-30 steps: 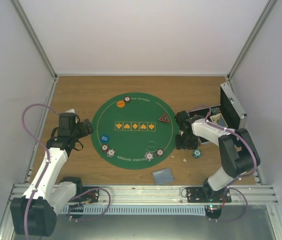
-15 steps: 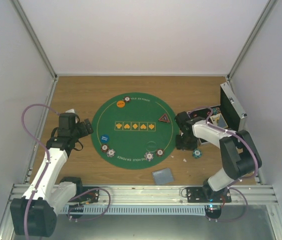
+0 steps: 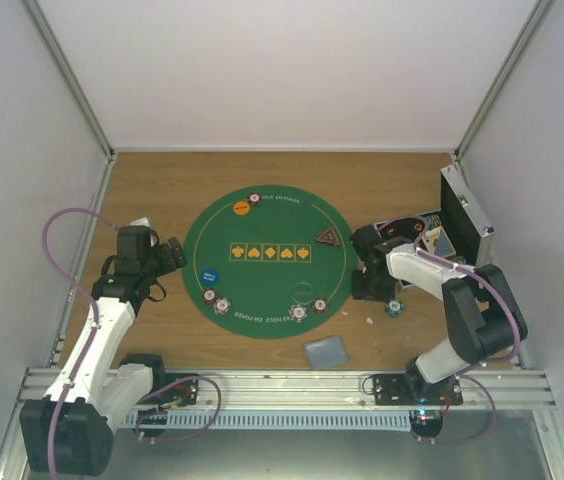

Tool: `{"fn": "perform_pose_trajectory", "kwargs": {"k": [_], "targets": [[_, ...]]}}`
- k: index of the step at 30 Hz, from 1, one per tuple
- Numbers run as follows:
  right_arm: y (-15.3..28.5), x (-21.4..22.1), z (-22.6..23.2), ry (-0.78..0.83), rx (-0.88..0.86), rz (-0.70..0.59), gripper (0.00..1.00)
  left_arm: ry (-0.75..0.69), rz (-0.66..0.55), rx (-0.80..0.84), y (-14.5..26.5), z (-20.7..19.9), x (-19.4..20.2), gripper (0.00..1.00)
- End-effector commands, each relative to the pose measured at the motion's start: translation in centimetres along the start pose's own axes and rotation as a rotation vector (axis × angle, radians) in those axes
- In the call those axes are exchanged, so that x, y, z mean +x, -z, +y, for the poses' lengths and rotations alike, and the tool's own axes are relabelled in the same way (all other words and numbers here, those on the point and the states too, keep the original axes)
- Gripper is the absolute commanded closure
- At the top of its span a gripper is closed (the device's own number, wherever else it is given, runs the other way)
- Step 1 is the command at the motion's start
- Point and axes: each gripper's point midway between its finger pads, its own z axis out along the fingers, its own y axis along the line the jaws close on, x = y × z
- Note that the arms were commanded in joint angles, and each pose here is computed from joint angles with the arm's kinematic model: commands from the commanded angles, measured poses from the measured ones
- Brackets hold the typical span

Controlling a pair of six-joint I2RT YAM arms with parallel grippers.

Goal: Distribute texas hold em gaming equipment

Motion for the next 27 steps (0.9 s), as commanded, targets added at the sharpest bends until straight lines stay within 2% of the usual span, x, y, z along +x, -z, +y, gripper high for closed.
{"fn": "perform_pose_trajectory", "kwargs": {"k": [1,14,20,27], "targets": [[0.4,0.4,-0.4,0.006,0.036,0.028,0.67,-0.01,-0.06,0.029,0.5,-0.7,-1.3,0.06],[3.9,-1.9,0.9,0.044,0.001,-0.023,0.67,-0.011,-0.057,0.033,0.4,-0.8,-1.2,0.06],[4.3,-4.9,3.7,0.117,-0.042,-0.043,0.67,-0.011,-0.056,0.033,0.4,-0.8,-1.2,0.06],[4.2,-10.4,9.4,0.243,-0.079,-0.098,0.67,-0.011,-0.059,0.034,0.5,-0.8,-1.3,0.06]]}}
